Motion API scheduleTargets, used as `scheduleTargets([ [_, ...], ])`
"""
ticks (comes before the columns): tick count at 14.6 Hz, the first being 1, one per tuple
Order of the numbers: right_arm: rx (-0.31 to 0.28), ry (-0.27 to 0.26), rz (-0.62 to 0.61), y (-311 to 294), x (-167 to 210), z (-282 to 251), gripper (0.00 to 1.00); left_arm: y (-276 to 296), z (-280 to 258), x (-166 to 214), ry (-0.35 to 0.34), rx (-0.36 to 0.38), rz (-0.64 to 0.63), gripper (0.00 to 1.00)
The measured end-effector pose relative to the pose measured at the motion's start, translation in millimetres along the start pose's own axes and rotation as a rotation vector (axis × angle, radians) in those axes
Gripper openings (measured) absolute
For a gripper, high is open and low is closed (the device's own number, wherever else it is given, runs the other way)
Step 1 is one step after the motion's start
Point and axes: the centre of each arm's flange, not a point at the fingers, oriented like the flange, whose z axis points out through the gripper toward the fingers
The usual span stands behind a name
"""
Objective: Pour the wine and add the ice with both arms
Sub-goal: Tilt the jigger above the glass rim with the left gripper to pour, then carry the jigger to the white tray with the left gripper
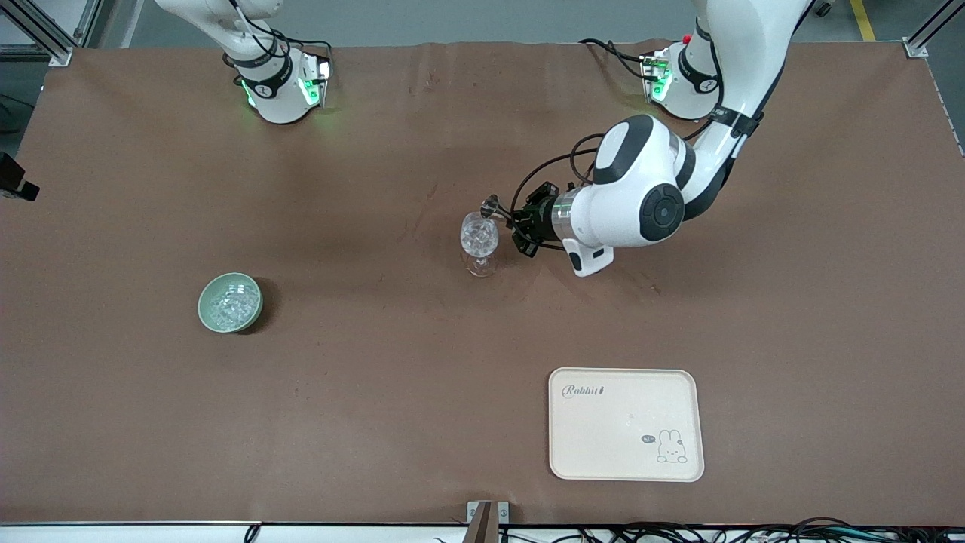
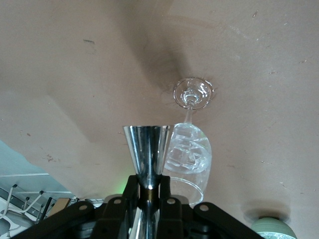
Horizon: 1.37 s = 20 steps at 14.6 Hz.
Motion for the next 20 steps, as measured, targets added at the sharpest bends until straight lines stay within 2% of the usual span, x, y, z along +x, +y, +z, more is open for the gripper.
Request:
scheduleTargets([
  [3, 0.0, 0.0, 0.0, 0.0, 0.0, 0.0, 0.26, -1.0, 2.7, -4.4, 0.008, 0.001, -0.001, 0.21],
  [9, 0.0, 0.0, 0.0, 0.0, 0.0, 0.0, 0.26, -0.4, 6.8, -6.7, 0.074, -0.019, -0.04, 0.21],
  [14, 0.0, 0.0, 0.0, 0.0, 0.0, 0.1, 0.26, 3.9, 5.1, -1.1, 0.072, -0.026, -0.048, 0.21],
  [16, 0.0, 0.0, 0.0, 0.0, 0.0, 0.2, 0.26, 7.6, 2.7, -1.6, 0.026, -0.023, -0.03, 0.21],
  [20, 0.0, -0.01, 0.0, 0.0, -0.8, 1.3, 0.26, 13.4, -12.3, 20.4, -0.134, 0.001, 0.003, 0.21],
])
